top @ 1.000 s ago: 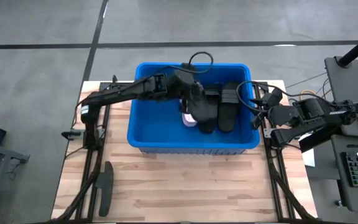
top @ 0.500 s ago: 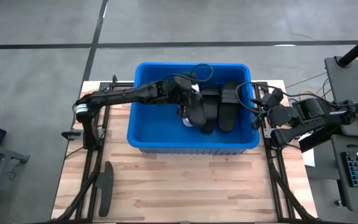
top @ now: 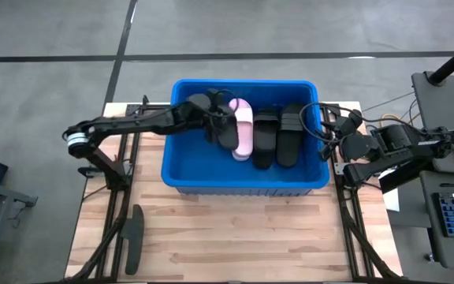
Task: Pick and place slides into bin
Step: Put the black slipper into the blue bin
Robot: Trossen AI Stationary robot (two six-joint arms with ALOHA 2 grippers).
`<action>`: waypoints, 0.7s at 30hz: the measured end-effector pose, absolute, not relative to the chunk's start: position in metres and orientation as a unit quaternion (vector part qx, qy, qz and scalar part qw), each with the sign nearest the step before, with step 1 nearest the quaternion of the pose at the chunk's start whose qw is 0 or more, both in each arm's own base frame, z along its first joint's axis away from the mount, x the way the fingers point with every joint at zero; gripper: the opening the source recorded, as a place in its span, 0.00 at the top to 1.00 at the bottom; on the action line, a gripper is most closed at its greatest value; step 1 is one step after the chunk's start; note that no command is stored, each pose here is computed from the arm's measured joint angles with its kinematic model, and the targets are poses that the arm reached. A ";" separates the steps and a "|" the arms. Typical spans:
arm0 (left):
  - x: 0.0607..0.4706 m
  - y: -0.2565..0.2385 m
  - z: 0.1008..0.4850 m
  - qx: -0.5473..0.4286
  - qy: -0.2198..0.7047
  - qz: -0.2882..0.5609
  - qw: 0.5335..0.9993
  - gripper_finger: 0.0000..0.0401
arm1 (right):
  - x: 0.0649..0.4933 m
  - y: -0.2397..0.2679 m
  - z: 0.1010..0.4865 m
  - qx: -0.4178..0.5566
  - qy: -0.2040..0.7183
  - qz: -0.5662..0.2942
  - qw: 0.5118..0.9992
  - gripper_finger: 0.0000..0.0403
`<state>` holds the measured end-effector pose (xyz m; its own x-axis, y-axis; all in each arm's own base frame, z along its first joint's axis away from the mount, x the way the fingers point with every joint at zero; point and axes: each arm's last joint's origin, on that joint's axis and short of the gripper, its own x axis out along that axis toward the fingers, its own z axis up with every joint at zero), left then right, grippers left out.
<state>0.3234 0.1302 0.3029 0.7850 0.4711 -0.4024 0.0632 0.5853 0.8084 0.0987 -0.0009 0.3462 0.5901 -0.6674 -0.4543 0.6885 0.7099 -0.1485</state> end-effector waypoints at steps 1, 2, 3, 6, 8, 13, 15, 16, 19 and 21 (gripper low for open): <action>0.319 0.131 0.296 0.436 0.309 0.126 0.836 1.00 | 0.099 -0.001 0.346 0.021 0.245 -0.382 0.891 0.67; 0.315 0.132 0.292 0.435 0.310 0.130 0.835 1.00 | 0.099 -0.001 0.346 0.021 0.244 -0.383 0.891 0.67; 0.312 0.134 0.289 0.435 0.307 0.138 0.835 1.00 | 0.099 -0.001 0.346 0.019 0.243 -0.385 0.890 0.67; 0.305 0.136 0.277 0.434 0.313 0.144 0.832 1.00 | 0.099 -0.001 0.347 0.017 0.240 -0.390 0.889 0.67; 0.302 0.138 0.270 0.440 0.323 0.146 0.825 1.00 | 0.098 -0.002 0.347 0.016 0.238 -0.393 0.888 0.67; 0.302 0.145 0.255 0.433 0.349 0.142 0.819 1.00 | 0.098 -0.002 0.347 0.012 0.233 -0.401 0.886 0.67; 0.305 0.149 0.250 0.440 0.352 0.135 0.815 1.00 | 0.098 -0.002 0.347 0.009 0.230 -0.406 0.884 0.67; 0.305 0.151 0.246 0.445 0.357 0.126 0.811 1.00 | 0.098 -0.002 0.348 0.008 0.229 -0.408 0.884 0.67; 0.307 0.157 0.235 0.453 0.374 0.111 0.801 1.00 | 0.098 -0.002 0.348 0.007 0.229 -0.409 0.883 0.67; 0.307 0.161 0.231 0.458 0.380 0.104 0.797 1.00 | 0.098 -0.002 0.348 0.008 0.228 -0.409 0.883 0.67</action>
